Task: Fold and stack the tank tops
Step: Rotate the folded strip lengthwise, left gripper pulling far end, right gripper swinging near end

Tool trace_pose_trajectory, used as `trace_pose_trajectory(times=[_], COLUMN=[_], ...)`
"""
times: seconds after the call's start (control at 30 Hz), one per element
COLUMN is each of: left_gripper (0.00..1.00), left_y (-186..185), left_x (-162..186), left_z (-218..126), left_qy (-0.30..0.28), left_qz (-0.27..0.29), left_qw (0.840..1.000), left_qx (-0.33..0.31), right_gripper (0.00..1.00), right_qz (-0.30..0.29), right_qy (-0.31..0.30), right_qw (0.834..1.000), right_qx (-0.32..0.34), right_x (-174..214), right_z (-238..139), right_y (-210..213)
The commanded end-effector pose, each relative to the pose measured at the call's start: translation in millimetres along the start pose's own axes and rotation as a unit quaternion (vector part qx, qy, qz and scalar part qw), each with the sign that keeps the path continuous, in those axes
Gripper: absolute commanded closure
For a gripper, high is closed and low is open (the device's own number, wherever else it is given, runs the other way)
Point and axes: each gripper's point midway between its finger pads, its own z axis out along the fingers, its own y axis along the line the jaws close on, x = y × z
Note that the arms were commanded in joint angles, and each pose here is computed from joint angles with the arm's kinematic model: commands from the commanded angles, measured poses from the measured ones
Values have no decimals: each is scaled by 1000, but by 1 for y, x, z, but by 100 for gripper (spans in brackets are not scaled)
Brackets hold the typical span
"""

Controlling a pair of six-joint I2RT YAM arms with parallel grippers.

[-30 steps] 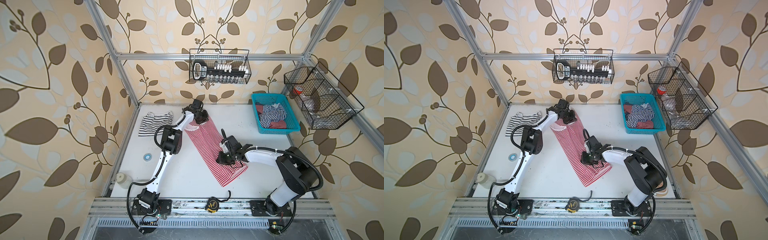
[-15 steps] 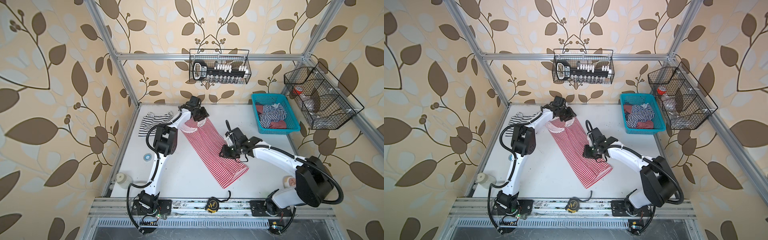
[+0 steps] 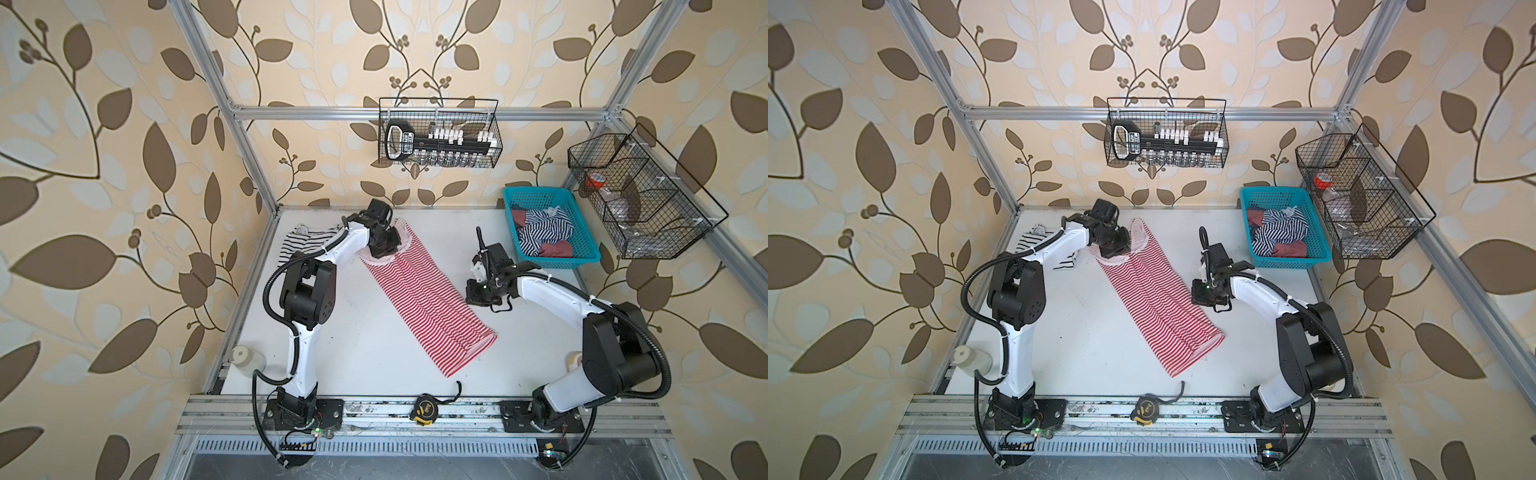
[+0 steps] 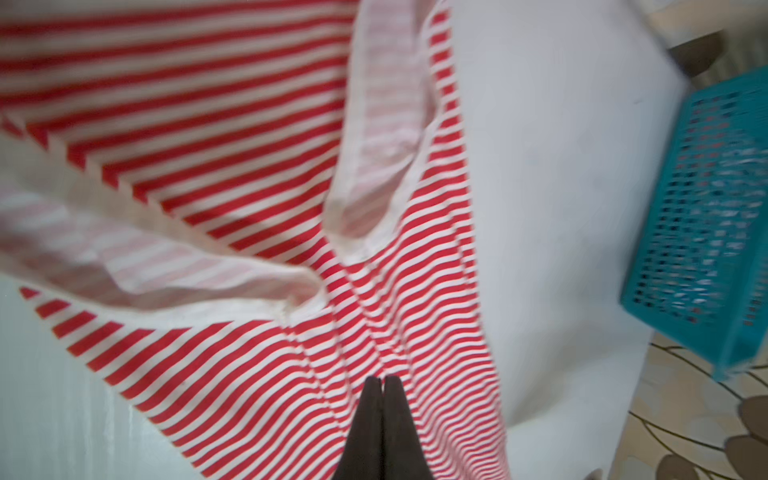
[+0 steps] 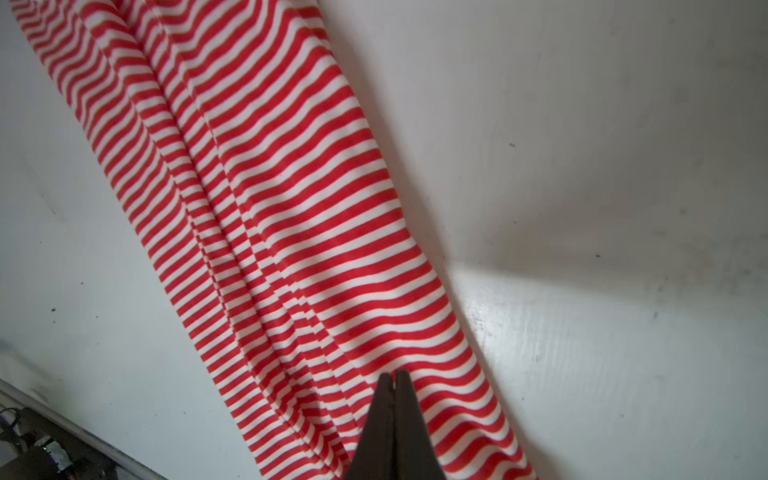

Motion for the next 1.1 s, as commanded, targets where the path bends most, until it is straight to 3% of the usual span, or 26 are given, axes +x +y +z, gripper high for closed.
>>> trace_pose_trajectory(times=[0.0, 0.33, 0.63, 1.07], left_gripper=[100, 100, 100, 100], left_y=[10, 46, 56, 26], left_x=[5, 15, -5, -48], left_z=[2, 56, 92, 83], left_qy=[3, 55, 70, 36], left_qz=[-10, -12, 5, 35], left_qw=[1000, 996, 991, 996], left_qx=[-16, -76, -116, -75], right_gripper=[100, 100, 98, 80], right_qz=[-29, -50, -60, -40], right_qy=[32, 104, 133, 136], right_qw=[999, 993, 989, 990], right_qx=[-6, 12, 9, -19], right_x=[15, 60, 93, 120], right_z=[11, 47, 61, 63], right_y=[0, -6, 13, 48])
